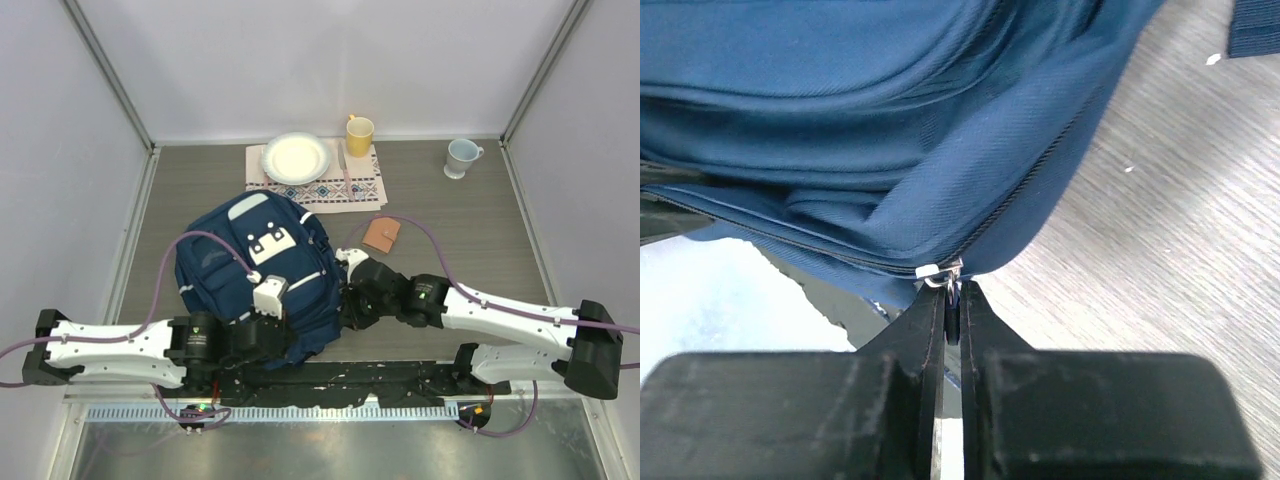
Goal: Pack the student bag
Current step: Zip the student bag at the center of the board.
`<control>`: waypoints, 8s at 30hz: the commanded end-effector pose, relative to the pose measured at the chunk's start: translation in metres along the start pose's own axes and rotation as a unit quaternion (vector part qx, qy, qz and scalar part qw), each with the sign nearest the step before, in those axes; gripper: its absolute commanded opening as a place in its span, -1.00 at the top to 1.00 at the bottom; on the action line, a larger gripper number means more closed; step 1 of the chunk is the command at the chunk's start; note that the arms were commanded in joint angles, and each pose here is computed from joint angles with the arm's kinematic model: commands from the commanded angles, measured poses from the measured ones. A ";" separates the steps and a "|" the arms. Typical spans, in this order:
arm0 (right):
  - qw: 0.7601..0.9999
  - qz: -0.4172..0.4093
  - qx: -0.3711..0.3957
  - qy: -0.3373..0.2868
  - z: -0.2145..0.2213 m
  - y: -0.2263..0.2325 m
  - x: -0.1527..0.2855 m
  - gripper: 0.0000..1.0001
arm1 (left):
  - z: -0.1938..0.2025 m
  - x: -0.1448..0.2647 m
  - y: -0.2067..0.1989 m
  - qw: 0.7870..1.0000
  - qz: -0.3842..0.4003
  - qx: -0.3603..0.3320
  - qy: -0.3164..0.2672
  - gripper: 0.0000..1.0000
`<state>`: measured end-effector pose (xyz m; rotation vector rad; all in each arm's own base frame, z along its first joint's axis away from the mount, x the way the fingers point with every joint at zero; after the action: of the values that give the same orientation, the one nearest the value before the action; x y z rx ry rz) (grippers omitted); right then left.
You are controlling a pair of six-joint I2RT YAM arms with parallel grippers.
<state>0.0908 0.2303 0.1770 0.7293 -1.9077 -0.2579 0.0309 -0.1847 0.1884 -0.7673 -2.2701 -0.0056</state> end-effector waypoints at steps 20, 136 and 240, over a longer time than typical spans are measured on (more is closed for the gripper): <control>0.982 0.053 -0.016 -0.181 -0.033 -0.050 -0.004 0.98 | -0.014 0.026 0.031 0.998 -0.008 -0.033 -0.061 0.42; 0.952 -0.057 -0.213 -0.214 -0.096 -0.052 -0.045 -0.61 | -0.030 0.031 -0.009 0.989 0.123 -0.013 -0.076 1.00; 0.898 0.088 -0.318 -0.293 -0.023 -0.125 0.005 0.06 | -0.088 -0.038 -0.007 0.990 -0.074 -0.018 -0.119 -0.99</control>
<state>0.1592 0.1402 0.1223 0.0834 -2.2003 -1.1105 0.0904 -0.2366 0.2132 -0.6393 -2.5192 -0.2470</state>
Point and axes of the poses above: each gripper's point midway between its finger pads, its own x axis back along the fingers, its own y axis along the line the jaws close on, z = x × y, the point moved 8 cm from there along x, back along the fingers, and after that the axes turned 12 degrees about -x, right-handed, at the moved point
